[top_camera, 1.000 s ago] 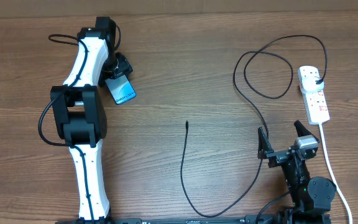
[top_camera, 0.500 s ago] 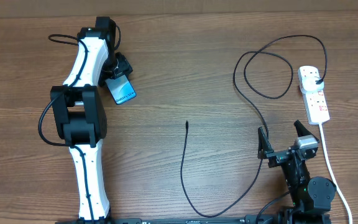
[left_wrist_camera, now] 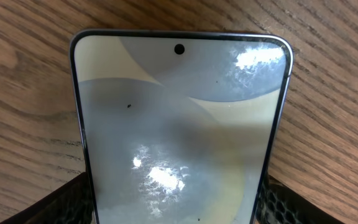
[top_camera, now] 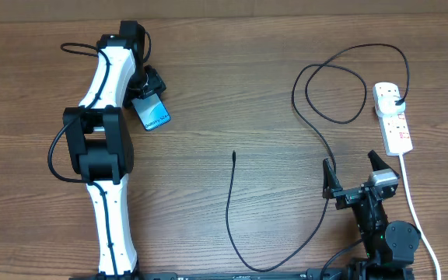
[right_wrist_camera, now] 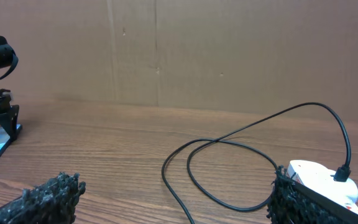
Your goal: Plug charger to phone and switch on socket
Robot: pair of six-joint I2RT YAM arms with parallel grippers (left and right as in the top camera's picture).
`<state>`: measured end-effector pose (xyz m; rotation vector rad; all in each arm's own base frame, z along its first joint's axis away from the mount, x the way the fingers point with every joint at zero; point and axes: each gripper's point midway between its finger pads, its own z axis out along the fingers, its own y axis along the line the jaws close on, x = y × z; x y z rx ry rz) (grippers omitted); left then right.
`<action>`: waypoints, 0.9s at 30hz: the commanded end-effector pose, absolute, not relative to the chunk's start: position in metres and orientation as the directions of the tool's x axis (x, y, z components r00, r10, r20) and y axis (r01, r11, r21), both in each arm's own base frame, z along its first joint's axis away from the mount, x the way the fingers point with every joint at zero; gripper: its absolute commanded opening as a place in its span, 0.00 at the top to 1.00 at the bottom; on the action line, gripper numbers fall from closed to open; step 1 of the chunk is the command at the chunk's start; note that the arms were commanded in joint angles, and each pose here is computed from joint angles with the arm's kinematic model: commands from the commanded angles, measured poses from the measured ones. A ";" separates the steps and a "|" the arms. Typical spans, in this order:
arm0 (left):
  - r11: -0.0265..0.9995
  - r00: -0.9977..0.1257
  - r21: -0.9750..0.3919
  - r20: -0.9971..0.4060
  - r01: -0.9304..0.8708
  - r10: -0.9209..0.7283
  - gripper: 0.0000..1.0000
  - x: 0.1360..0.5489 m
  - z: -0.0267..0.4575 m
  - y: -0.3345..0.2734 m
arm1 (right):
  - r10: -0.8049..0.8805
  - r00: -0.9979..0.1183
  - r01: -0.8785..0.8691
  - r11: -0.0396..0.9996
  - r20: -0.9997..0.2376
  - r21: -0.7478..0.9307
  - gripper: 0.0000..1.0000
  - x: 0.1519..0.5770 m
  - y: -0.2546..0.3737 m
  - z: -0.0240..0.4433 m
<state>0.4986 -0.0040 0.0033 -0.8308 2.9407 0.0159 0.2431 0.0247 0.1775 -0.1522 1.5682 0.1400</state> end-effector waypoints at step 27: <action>0.864 -0.857 -0.112 -0.111 -0.492 -0.503 0.96 0.519 0.048 -0.020 | -0.009 0.001 -0.186 0.982 -1.000 -0.009 0.00 0.243 0.026 0.175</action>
